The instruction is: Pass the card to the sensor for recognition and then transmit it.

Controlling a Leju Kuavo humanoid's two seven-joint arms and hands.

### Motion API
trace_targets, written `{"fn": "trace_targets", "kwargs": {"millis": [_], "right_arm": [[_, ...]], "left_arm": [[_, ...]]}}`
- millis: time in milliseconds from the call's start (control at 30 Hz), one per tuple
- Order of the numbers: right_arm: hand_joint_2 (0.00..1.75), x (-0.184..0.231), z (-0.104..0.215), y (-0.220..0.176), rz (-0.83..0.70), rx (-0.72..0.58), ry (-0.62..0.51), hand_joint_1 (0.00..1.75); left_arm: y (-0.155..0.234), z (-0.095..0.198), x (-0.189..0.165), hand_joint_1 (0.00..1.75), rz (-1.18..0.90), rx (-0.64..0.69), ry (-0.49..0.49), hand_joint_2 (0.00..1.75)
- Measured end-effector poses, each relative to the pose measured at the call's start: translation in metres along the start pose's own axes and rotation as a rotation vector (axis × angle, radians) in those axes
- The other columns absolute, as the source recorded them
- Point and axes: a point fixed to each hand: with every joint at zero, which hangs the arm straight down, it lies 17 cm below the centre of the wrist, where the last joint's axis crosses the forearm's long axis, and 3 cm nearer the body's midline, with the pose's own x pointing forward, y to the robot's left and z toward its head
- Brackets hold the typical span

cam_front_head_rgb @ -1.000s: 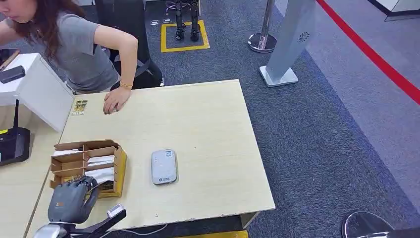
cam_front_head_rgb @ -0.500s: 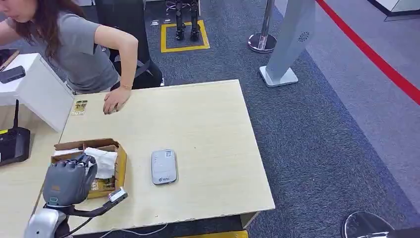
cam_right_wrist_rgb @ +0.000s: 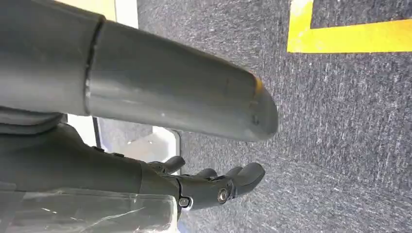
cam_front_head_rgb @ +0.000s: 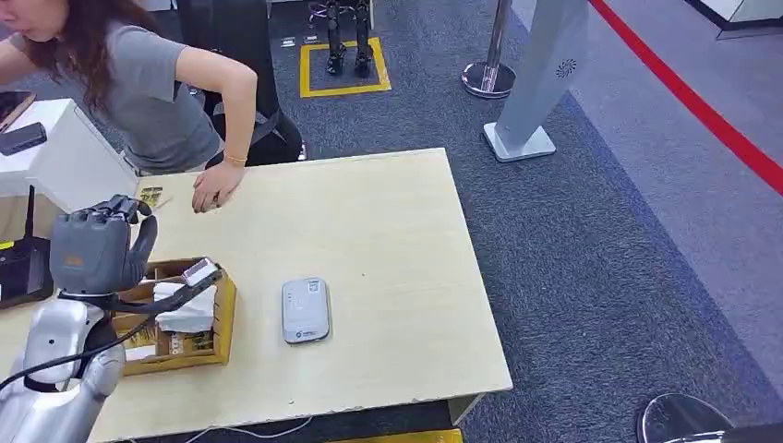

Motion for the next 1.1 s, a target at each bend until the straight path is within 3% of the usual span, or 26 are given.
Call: {"fn": "trace_targets", "kwargs": {"millis": [467,733,1000,1067,1100], "right_arm": [[0.0,-0.003,0.0,0.001,0.016,0.002,0.014,0.0],[0.0,-0.003,0.001,0.003,0.04,0.012,0.012,0.0],[0.0,0.003,0.003,0.009,0.034,0.021,-0.007,0.0],[0.0,0.004,0.003,0.009,0.034,0.022,-0.008,0.0],[0.0,0.004,0.003,0.009,0.034,0.022,-0.008,0.0]], "left_arm": [[-0.037,-0.017,-0.044,1.75,-0.099,-0.073,0.086,1.75],[-0.065,-0.033,-0.13,1.75,-0.338,-0.141,0.177,1.75],[-0.08,-0.034,-0.163,1.75,-0.376,-0.208,0.23,1.75],[-0.08,-0.035,-0.167,1.61,-0.376,-0.207,0.236,1.75],[-0.081,-0.034,-0.169,1.62,-0.374,-0.208,0.238,1.75]]}}
